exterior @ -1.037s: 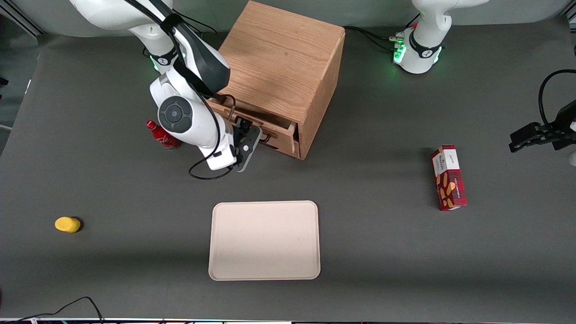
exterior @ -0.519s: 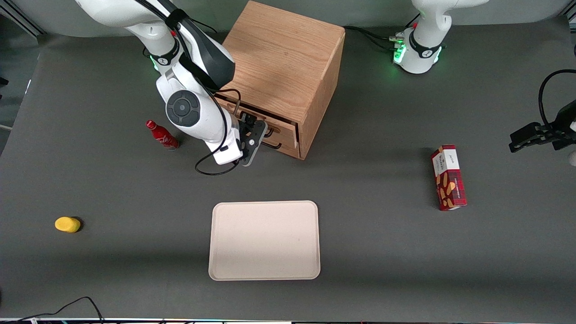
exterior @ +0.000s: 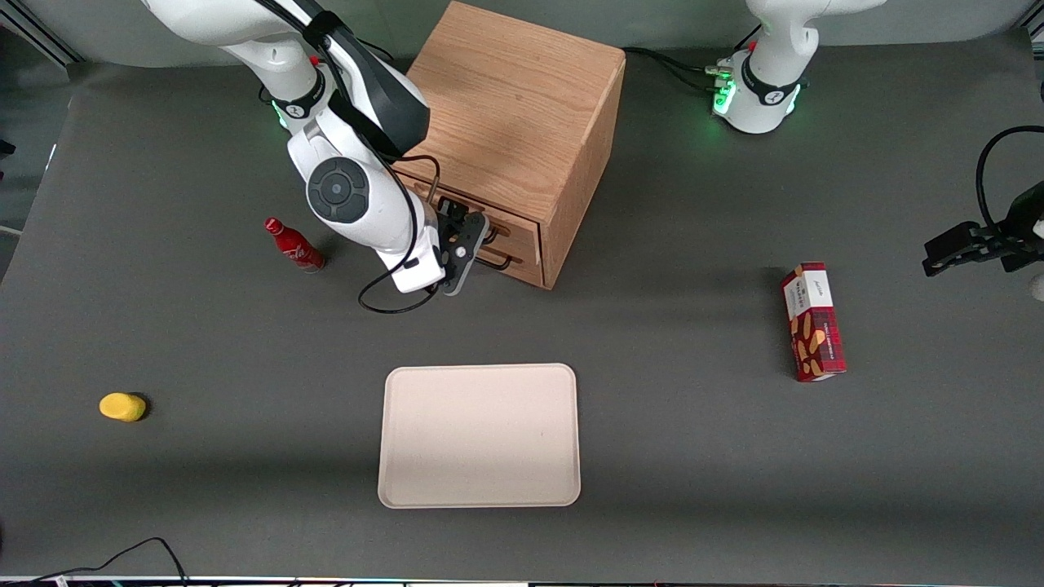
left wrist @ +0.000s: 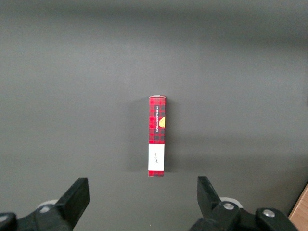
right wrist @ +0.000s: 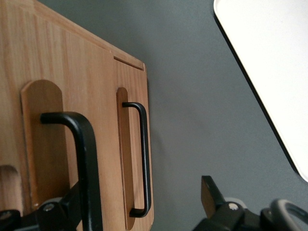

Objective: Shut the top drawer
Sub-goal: 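Press the drawer front fully flush with the right gripper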

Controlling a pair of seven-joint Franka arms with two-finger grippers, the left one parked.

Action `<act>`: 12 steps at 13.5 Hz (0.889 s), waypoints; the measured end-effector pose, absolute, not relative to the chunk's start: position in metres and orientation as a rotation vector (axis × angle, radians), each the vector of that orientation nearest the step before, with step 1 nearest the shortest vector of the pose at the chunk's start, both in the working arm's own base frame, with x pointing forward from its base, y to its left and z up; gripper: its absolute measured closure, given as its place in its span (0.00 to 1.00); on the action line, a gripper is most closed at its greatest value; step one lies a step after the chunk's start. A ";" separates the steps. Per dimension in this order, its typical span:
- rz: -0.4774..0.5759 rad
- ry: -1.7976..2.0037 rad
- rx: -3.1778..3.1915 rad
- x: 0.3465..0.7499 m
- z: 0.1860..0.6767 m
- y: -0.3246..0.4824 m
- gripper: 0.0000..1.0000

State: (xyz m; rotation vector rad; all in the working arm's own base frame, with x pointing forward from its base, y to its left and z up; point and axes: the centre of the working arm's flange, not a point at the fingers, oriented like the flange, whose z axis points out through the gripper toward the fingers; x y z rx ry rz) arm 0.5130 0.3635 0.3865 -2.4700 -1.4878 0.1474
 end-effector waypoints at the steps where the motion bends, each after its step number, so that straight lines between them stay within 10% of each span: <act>1: 0.149 -1.491 -2.467 0.511 0.386 0.365 0.00; 12: 0.134 -1.491 -2.461 0.506 0.398 0.368 0.00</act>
